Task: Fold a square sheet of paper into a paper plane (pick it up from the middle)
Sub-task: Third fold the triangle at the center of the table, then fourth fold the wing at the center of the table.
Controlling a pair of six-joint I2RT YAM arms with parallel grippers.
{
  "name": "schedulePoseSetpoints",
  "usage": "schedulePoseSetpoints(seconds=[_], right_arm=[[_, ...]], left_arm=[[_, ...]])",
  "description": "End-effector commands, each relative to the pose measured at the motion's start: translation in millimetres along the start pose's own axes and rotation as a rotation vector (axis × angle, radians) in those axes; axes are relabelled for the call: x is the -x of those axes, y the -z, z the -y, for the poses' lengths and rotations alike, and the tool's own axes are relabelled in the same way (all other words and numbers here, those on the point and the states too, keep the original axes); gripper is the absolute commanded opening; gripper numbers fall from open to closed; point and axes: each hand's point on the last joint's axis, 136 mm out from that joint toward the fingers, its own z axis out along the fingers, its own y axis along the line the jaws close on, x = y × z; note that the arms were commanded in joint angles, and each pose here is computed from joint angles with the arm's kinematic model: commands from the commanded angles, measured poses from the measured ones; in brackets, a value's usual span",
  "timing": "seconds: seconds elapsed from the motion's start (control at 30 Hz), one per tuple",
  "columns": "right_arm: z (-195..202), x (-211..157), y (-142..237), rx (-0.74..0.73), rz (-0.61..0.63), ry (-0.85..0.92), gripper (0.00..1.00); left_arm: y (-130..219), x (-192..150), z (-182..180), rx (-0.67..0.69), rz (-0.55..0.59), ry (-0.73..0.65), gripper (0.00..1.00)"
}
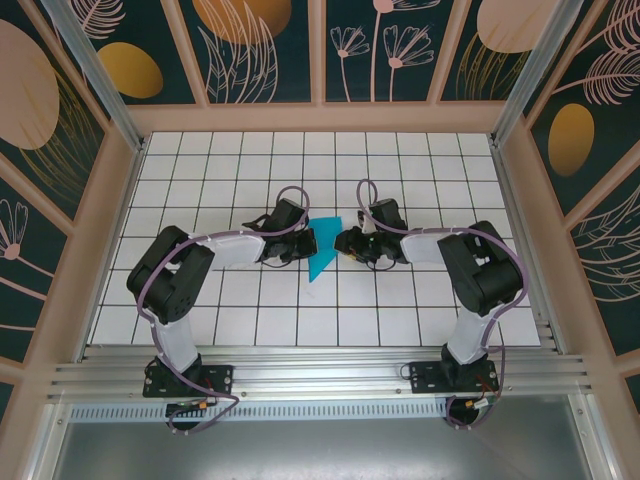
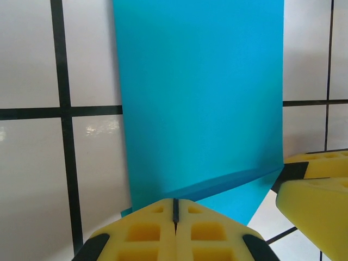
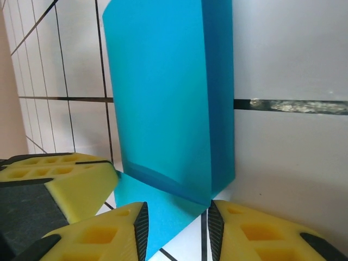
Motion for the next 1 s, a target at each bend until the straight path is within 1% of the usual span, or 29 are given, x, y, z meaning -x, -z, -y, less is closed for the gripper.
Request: schedulePoseSetpoints(seconds=[0.0,0.17,0.33,0.4,0.5,0.57,0.6,0.7,0.9,0.97], right_arm=[[-15.5,-0.9,-3.8,0.064,-0.015,0.040,0.37],[-20.3,0.1,-8.2,0.074,-0.031,0.076,0.37],[-19.8,-3.4,-16.6,0.082,-0.074,0.112,0.36],[-16.9,-4.7,-18.9,0.073,-0.089,0.124,0.31],[-8.7,-5.1,-20.7,0.040,-0.095,0.120,0.19],[-10.1,-5.8,-20.4,0.046,-0.092,0.108,0.15],[-11.4,-6.2,-19.7,0.047,-0.088,0.100,0.13],[-16.0,-6.1,-15.1,0.042,-0.052,0.066,0.11],[-18.0,-8.0,-2.3,0.011,0.049,-0.017,0.08],[-18.8,-19.9,-2.4,-0.014,0.060,-0.029,0.08]], left_arm=[[-4.6,-6.5,-12.7,0.035,-0.017,-0.016,0.06],[-4.6,-6.8,-13.3,0.040,-0.015,-0.020,0.06],[4.5,2.3,-9.4,0.045,0.022,-0.038,0.10],[10.8,7.9,-8.0,0.059,0.043,-0.050,0.13],[29.5,18.1,-4.1,0.066,0.107,-0.063,0.24],[43.4,19.8,1.0,0.038,0.145,-0.071,0.31],[49.5,19.2,3.2,0.021,0.160,-0.077,0.33],[62.0,12.0,3.6,-0.009,0.178,-0.102,0.37],[74.8,-14.3,0.7,-0.088,0.174,-0.122,0.40],[77.4,-22.2,0.5,-0.105,0.177,-0.134,0.40]])
